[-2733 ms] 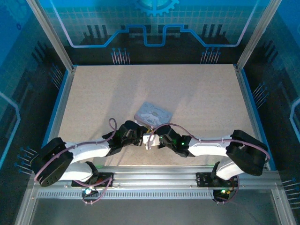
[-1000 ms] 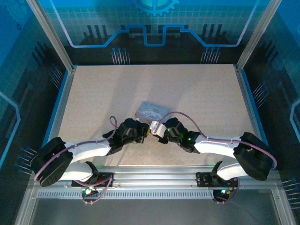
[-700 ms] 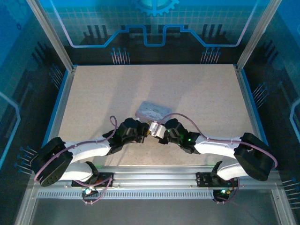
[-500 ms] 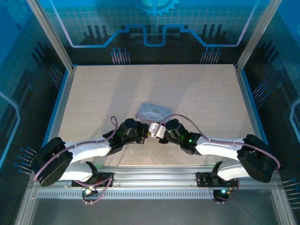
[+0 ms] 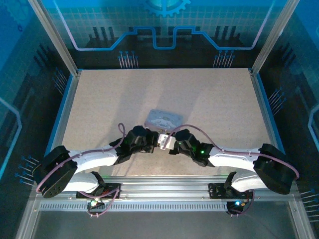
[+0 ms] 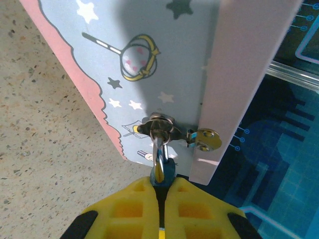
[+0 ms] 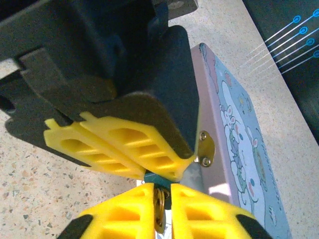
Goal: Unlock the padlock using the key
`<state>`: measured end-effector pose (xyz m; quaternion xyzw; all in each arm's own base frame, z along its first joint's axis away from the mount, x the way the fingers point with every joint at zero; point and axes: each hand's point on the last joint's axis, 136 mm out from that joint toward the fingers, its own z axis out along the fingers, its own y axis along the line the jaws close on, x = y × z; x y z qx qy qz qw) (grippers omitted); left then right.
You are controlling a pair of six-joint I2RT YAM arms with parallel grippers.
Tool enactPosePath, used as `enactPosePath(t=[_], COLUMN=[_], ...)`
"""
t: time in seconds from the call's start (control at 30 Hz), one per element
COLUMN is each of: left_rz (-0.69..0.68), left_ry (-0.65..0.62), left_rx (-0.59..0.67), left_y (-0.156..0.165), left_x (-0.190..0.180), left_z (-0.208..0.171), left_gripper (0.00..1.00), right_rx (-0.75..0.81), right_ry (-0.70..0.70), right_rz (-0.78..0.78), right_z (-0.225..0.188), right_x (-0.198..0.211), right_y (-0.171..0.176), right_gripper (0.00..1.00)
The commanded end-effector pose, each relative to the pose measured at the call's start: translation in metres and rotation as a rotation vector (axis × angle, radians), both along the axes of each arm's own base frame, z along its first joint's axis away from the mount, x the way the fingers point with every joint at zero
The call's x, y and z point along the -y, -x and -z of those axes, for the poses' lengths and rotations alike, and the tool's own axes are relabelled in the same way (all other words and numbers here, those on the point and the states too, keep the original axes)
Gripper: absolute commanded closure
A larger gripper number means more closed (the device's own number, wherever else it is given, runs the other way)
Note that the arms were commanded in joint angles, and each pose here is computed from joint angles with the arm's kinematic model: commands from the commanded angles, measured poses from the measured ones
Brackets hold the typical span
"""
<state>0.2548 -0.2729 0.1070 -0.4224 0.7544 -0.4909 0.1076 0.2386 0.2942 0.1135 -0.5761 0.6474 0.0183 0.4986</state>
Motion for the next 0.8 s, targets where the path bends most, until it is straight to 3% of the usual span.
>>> enactPosePath(t=[0.0, 0.17, 0.33, 0.67, 0.77], left_rz=[0.071, 0.083, 0.090, 0.090, 0.092], left_ry=[0.045, 0.052, 0.051, 0.048, 0.046], left_rx=[0.027, 0.037, 0.037, 0.036, 0.035], left_y=[0.006, 0.006, 0.007, 0.007, 0.007], left_x=[0.015, 0.018, 0.018, 0.019, 0.019], left_z=[-0.019, -0.023, -0.022, -0.020, -0.019], left_gripper=[1.00, 1.00, 1.00, 1.00, 1.00], right_rx=[0.039, 0.012, -0.094, -0.513, -0.577], right_ry=[-0.014, -0.054, -0.189, -0.595, -0.642], right_rz=[0.054, 0.092, 0.162, 0.341, 0.375], right_z=[-0.006, -0.009, -0.019, -0.031, -0.029], right_x=[0.009, 0.011, 0.006, -0.011, -0.013], right_y=[-0.006, -0.010, -0.017, -0.026, -0.027], right_gripper=[0.97, 1.00, 1.00, 1.00, 1.00])
